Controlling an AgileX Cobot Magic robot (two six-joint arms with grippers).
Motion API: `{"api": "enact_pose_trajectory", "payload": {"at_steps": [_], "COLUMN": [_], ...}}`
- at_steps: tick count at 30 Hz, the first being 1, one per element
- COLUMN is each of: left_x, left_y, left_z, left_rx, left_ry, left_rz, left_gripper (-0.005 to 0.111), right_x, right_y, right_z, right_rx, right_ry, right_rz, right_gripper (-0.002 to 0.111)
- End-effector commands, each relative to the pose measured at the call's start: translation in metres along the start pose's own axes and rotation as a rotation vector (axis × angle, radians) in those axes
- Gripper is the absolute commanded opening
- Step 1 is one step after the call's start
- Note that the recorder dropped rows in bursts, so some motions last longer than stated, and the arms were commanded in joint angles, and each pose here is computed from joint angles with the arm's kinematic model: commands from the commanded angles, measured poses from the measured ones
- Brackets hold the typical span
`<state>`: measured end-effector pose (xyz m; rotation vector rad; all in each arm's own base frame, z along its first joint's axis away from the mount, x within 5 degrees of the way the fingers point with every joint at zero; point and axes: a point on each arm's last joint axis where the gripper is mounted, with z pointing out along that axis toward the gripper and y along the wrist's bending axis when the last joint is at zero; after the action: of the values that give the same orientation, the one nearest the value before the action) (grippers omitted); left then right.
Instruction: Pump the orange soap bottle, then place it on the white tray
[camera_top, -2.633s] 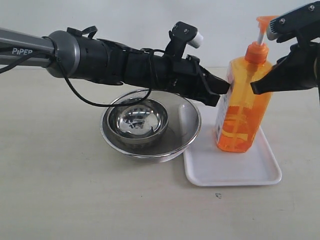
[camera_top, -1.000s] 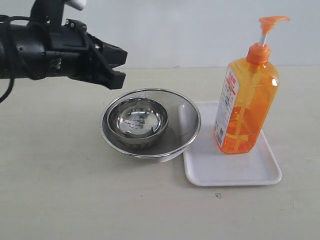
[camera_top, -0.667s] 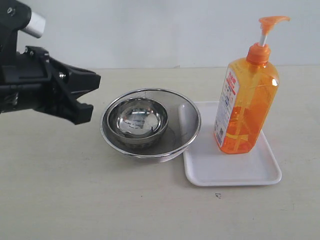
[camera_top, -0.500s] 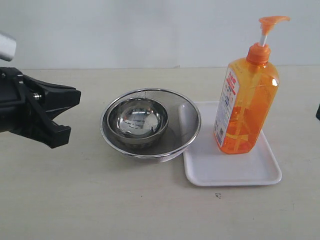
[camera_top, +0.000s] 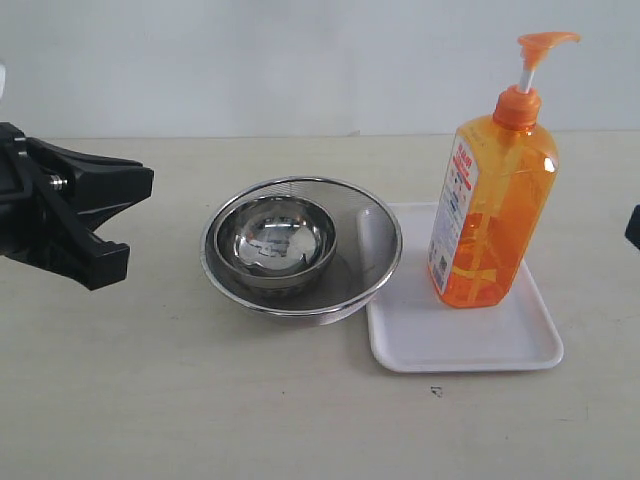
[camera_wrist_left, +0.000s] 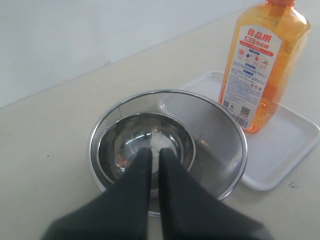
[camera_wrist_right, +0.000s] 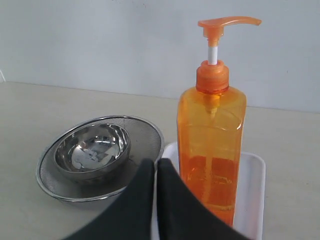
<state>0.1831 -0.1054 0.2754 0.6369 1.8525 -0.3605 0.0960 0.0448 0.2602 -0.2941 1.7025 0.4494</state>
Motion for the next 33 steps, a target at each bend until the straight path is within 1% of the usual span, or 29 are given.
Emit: {"api": "enact_pose_trajectory", "payload": {"at_steps": [1,7,10,16,19,22,28,33], "left_x": [0.001,0.001,0.001,0.001,0.001,0.001,0.001,0.001], "left_y": [-0.001,-0.001,-0.001,-0.001,-0.001,-0.001,-0.001,-0.001], "left_z": [-0.001,-0.001,-0.001,-0.001,-0.001,-0.001,-0.001,-0.001], "left_rx": [0.003,0.003,0.003,0.003,0.003,0.003,0.003,0.003], "left_ry": [-0.001,-0.001,-0.001,-0.001,-0.001,-0.001,-0.001,-0.001], "left_rz": [-0.018,-0.018,-0.018,-0.018,-0.018,-0.018,-0.018,-0.018], "left_gripper": [0.005,0.005,0.005,0.005,0.005,0.005,0.005,0.005], "right_x": [0.000,0.000,-0.004,-0.011,-0.001,0.019,0.052,0.052], "right_y": [0.000,0.000,-0.004,-0.014,-0.018,-0.021,-0.022,-0.022], "right_z": [-0.001,-0.001,-0.007,-0.030,-0.036,-0.039,-0.046,-0.046], "right_rx": [-0.001,0.006,0.063,0.244,0.308,0.352,0.367,0.367], "right_ry": [-0.002,-0.005,-0.052,-0.198,-0.217,-0.216,-0.256,-0.256], "right_rz": [0.002,-0.003,-0.024,-0.043,-0.043,-0.039,-0.048,-0.048], "right_gripper": [0.000,0.000,0.000,0.000,0.000,0.000,0.000,0.000]}}
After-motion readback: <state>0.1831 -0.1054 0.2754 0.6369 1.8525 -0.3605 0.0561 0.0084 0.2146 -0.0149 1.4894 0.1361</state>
